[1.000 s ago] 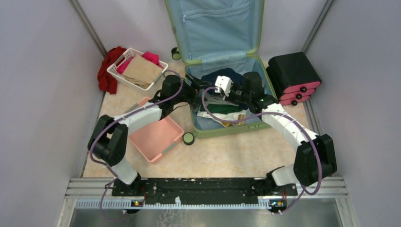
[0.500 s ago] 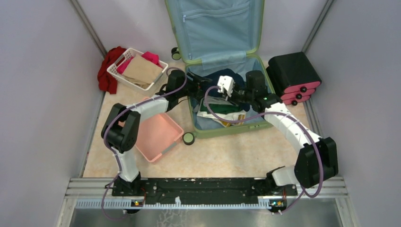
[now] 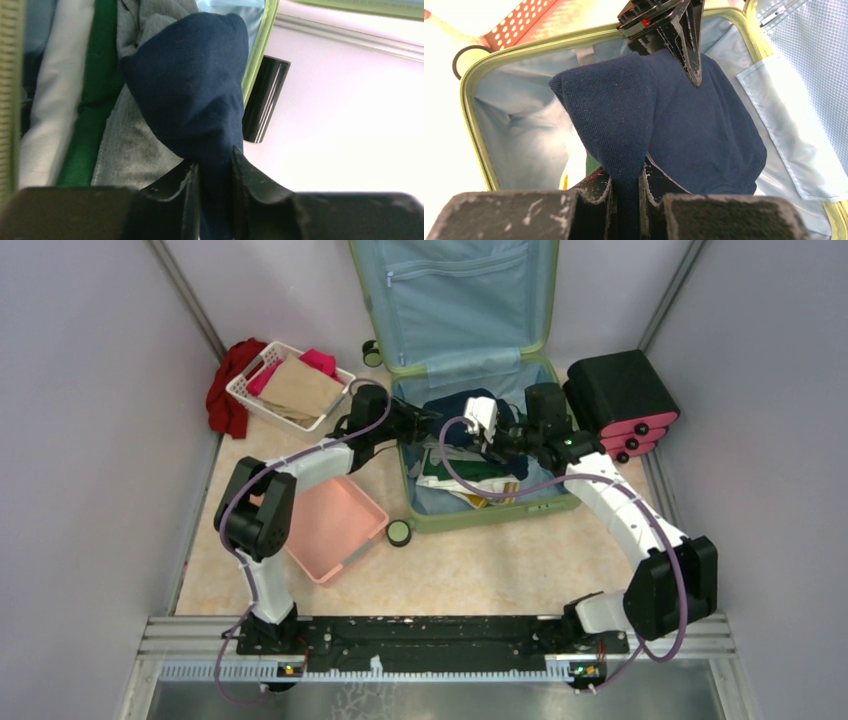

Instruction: Open, take out, and arrange the luggage

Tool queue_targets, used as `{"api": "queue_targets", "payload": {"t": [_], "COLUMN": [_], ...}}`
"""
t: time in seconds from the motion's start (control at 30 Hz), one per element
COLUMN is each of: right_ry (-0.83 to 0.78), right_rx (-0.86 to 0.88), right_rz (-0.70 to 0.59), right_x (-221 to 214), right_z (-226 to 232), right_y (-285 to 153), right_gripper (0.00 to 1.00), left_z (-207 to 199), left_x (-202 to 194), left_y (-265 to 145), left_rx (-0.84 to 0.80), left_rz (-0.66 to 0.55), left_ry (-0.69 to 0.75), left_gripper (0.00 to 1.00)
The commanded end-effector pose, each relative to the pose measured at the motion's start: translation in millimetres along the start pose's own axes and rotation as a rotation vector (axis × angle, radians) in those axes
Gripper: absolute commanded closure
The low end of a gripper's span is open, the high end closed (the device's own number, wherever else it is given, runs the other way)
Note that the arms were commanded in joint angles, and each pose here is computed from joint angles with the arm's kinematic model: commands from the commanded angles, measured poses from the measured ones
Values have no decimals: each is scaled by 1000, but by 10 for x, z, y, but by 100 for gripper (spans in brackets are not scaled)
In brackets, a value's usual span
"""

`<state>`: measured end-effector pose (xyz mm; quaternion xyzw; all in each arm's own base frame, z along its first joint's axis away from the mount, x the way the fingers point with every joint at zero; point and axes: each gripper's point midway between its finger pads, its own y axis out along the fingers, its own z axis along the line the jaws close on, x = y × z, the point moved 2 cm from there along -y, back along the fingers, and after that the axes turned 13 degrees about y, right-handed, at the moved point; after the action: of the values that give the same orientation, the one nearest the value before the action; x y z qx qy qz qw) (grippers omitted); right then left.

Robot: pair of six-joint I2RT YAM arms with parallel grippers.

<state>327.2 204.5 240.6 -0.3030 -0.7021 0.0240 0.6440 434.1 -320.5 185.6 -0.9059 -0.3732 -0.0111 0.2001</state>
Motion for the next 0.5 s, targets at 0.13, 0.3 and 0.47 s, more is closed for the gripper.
{"api": "queue_targets", "payload": {"t": [0.13,0.3,0.47], "right_ry": [-113,-123,-181], "right_rx": [50,80,154], "right_rz": [-116,-104,-56], "right_x": [518,527,620], "right_z": [124,183,332], "right_y": [-253,-245,-116], "right_gripper": [100,100,100], "left_z": [-404,-620,-797], "left_x": [96,186,336], "left_y": [-96,-362,-702], "left_rx": [-175,-239,-264], "left_rz": [19,-6,-60], "left_ry": [129,278,416], "left_gripper": [100,100,100]}}
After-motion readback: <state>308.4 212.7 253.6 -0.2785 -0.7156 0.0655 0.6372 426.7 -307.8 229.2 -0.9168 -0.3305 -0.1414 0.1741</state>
